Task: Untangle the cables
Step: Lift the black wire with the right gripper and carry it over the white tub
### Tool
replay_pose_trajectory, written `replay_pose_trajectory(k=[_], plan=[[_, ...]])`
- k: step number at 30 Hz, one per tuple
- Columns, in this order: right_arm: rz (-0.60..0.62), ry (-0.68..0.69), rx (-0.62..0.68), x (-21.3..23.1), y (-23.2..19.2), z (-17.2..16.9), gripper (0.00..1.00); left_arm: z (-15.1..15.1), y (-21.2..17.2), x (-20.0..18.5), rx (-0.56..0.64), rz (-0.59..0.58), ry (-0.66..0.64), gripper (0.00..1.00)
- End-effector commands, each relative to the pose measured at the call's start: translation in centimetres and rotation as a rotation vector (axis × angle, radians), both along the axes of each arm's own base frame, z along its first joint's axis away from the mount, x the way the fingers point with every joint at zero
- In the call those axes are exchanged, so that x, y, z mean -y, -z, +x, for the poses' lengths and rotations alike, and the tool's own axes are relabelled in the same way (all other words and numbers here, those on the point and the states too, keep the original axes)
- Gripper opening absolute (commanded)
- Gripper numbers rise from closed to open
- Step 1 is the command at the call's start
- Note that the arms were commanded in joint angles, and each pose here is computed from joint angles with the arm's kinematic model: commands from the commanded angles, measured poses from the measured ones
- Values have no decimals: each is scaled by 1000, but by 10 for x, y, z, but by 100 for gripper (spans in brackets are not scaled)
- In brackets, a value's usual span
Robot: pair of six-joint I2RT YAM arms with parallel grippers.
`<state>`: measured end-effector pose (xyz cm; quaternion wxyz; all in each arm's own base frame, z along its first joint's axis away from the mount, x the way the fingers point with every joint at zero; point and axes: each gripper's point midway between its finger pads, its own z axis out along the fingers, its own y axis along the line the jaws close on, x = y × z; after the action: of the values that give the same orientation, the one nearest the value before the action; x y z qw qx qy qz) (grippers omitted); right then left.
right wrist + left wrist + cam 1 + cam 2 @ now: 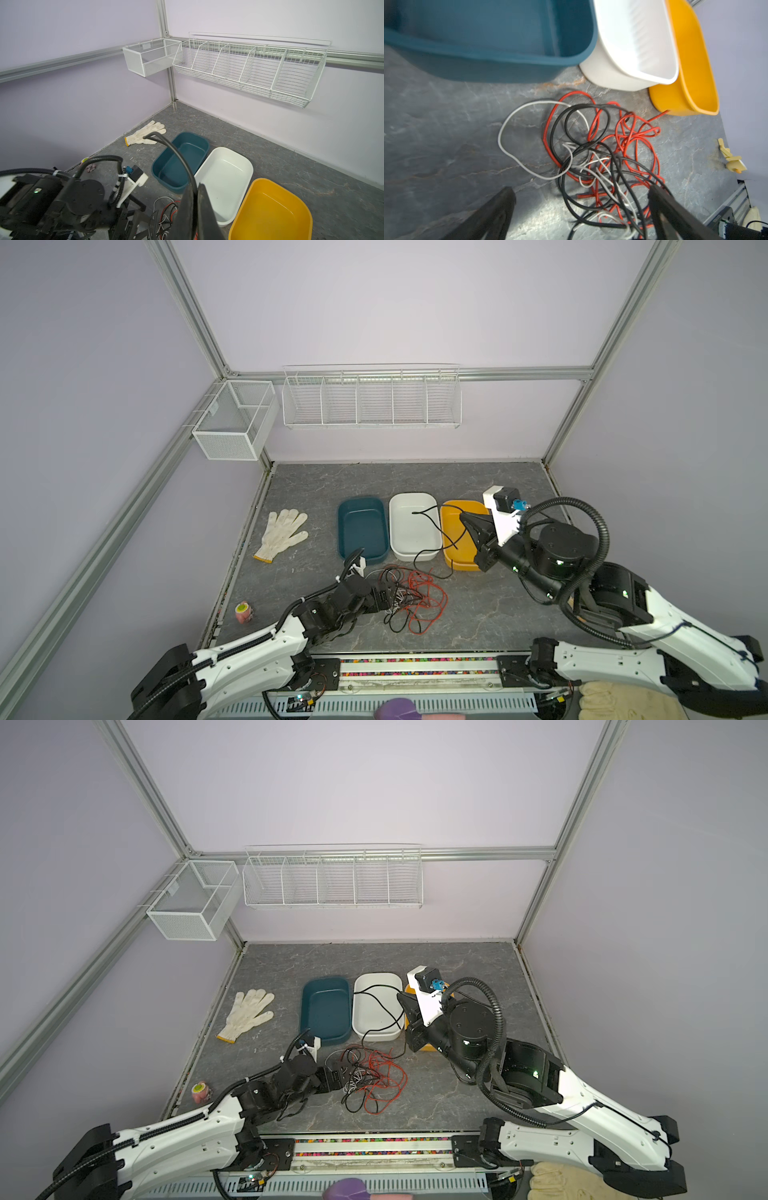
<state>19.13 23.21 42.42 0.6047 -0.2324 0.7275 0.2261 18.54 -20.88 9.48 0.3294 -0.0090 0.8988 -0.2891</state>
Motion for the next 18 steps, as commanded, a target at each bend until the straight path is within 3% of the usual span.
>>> replay_pose_trajectory(k=[1, 9, 13, 18], plan=[[6, 41, -17, 10, -4, 12, 6, 12, -37, -19, 114, 92, -32, 100], [5, 53, -119, 7, 15, 44, 7, 35, -121, -57, 275, 227, -103, 99], [-12, 73, -148, 4, 24, 63, 7, 47, -145, -74, 300, 266, -169, 99], [-19, 67, -193, -8, 39, 88, 7, 61, -166, -71, 402, 379, -128, 99]])
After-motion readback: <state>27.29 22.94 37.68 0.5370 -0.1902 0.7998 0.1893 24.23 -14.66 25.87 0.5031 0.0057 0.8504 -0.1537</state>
